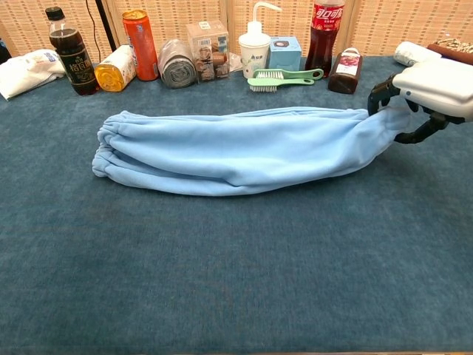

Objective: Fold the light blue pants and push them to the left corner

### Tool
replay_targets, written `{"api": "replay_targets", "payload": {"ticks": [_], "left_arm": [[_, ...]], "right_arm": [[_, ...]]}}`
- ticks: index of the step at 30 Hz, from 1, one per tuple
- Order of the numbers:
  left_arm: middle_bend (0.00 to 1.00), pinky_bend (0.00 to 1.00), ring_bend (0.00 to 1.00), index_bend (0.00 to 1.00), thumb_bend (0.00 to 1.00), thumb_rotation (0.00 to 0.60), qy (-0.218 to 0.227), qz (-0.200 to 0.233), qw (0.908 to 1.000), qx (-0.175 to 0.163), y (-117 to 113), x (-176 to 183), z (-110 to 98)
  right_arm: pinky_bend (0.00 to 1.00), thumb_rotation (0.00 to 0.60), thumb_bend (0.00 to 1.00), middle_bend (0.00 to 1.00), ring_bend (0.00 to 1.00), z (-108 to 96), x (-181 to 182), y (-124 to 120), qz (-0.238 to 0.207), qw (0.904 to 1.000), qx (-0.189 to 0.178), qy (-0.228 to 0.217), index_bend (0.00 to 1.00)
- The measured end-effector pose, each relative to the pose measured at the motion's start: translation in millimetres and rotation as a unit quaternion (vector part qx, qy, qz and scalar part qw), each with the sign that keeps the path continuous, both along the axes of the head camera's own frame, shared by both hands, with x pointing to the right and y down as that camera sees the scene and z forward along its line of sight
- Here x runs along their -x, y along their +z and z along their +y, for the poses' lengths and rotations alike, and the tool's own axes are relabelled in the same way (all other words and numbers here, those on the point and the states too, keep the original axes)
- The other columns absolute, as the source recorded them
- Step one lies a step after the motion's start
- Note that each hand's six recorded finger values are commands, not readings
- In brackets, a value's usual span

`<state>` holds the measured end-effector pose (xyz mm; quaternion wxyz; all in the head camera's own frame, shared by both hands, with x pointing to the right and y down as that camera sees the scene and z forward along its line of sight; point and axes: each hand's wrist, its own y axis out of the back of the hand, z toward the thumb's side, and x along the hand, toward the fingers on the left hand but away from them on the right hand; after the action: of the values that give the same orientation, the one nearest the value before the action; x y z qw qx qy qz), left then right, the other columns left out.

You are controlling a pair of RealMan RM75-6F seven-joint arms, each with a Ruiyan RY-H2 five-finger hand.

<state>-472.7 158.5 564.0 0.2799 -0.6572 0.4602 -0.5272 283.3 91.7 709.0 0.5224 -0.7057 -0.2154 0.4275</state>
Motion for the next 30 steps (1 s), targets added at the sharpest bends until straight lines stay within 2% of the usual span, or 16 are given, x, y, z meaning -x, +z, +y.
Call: {"api": "replay_targets", "payload": {"ticks": [7, 13, 23, 30], "left_arm": [[0.00, 0.00, 0.00, 0.00, 0.09, 0.600, -0.002, 0.005, 1.0000, 0.001, -1, 1, 0], [0.00, 0.00, 0.00, 0.00, 0.09, 0.600, -0.002, 0.007, 1.0000, 0.001, -2, 2, 1], [0.00, 0.00, 0.00, 0.00, 0.09, 0.600, -0.009, 0.013, 0.9999, 0.000, -5, 8, 2], [0.00, 0.00, 0.00, 0.00, 0.09, 0.600, -0.015, 0.020, 0.9997, 0.002, -5, 12, 0]], "right_arm": [[0.57, 0.600, 0.71, 0.52, 0.39, 0, 17, -11, -0.088, 0.9955, 0.017, 0.032, 0.60], [0.58, 0.600, 0.71, 0.52, 0.39, -8, 43, -24, -0.140, 0.9889, 0.019, 0.046, 0.60], [0.58, 0.600, 0.71, 0.53, 0.40, -30, 112, -48, -0.193, 0.9791, 0.030, 0.055, 0.61], [0.58, 0.600, 0.71, 0.53, 0.40, -43, 162, -58, -0.191, 0.9795, 0.037, 0.051, 0.61]]}}
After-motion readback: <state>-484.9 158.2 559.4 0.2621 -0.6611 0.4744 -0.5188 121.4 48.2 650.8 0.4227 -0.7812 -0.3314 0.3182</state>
